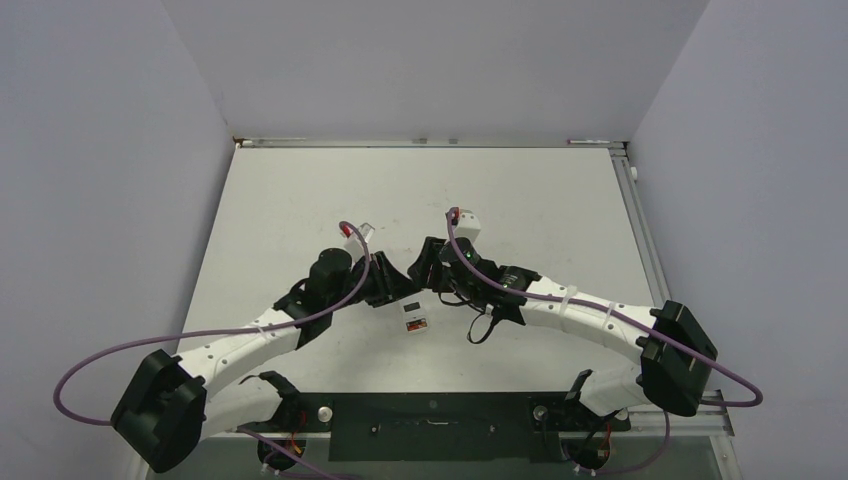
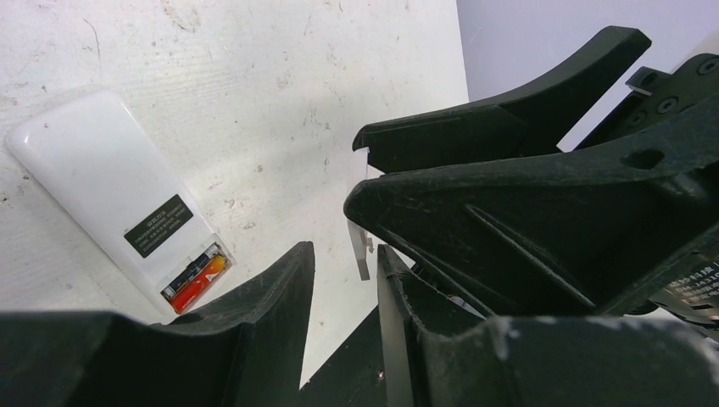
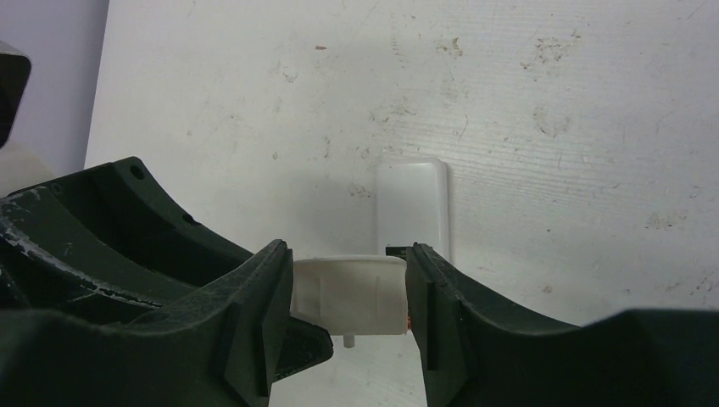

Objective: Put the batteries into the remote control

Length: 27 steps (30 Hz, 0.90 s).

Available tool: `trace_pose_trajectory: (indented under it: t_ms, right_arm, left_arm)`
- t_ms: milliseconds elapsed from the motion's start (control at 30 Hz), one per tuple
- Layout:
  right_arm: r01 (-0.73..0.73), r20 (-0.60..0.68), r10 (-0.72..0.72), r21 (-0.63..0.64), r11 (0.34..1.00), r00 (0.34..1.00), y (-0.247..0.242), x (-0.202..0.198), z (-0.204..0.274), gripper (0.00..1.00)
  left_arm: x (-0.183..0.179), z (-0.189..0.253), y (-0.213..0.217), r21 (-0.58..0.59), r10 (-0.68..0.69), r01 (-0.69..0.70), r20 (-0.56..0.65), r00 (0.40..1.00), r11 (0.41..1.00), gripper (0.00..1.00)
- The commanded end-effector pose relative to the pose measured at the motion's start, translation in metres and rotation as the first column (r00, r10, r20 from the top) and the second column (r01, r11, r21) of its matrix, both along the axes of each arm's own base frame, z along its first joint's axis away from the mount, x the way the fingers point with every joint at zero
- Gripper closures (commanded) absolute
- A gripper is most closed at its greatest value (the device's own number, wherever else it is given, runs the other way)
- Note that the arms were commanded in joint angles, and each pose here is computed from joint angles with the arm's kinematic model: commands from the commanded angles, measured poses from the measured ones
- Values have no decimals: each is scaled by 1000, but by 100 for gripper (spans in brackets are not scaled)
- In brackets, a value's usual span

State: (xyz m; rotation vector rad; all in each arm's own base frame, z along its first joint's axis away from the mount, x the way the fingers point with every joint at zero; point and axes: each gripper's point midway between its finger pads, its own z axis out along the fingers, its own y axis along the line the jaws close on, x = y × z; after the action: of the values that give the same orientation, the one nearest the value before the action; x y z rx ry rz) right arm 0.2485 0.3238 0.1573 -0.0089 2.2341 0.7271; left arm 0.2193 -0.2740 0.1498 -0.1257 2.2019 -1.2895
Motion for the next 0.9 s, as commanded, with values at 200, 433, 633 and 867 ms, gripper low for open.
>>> trace_pose_trajectory:
  t_ms: [200,433,633,867]
  right_arm:
    - [0,33,-2,70,998,999,9,-1,16,91]
    - [-5,30,3,74,997,1000,11,-1,13,91]
    - [-4,27,2,69,998,1000,8,-2,9,91]
    - [-6,40,3,64,998,999,4,-4,13,65]
  left_arm:
    - [13,29,-12,-72,5,0,74,997,997,77]
    - [14,33,-14,-85,1,6,83,997,996,87]
    - [14,35,-14,-95,4,5,94,996,995,100]
    - [13,35,-14,-95,-4,13,101,995,995,100]
